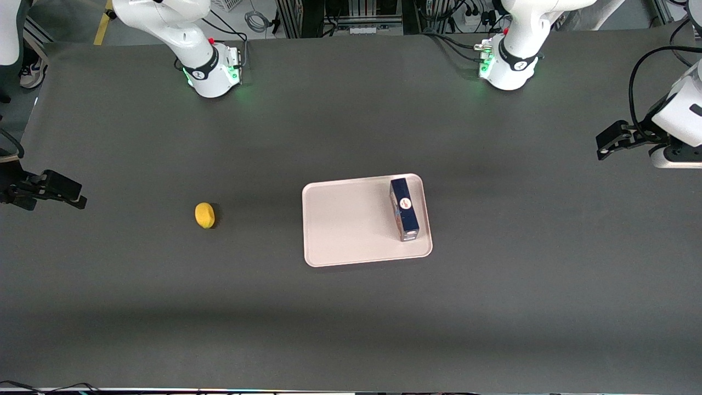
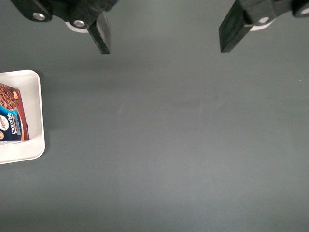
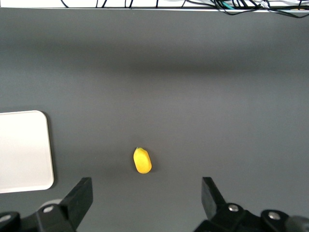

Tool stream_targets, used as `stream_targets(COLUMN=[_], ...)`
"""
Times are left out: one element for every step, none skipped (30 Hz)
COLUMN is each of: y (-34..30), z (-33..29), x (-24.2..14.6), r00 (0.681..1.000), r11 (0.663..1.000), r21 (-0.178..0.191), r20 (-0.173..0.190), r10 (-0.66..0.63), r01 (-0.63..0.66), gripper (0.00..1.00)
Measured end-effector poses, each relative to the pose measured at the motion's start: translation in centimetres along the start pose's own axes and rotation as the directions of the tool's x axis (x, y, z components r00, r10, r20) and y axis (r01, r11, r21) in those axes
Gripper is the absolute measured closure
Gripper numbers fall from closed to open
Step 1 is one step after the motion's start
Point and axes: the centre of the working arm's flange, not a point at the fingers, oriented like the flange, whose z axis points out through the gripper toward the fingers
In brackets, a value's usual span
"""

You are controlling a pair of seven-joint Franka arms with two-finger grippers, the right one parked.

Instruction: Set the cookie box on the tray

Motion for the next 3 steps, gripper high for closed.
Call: stream_targets(y=[0.0,0.0,0.0], z=[0.0,0.0,0.0], x=[0.0,0.0,0.0], r00=[1.0,1.0,1.0], r11=[1.0,1.0,1.0], r21=[0.0,0.0,0.0], r20=[0.0,0.0,0.0], r10=[0.0,0.0,0.0], r01=[0.0,0.0,0.0], gripper=[0.0,0.0,0.0])
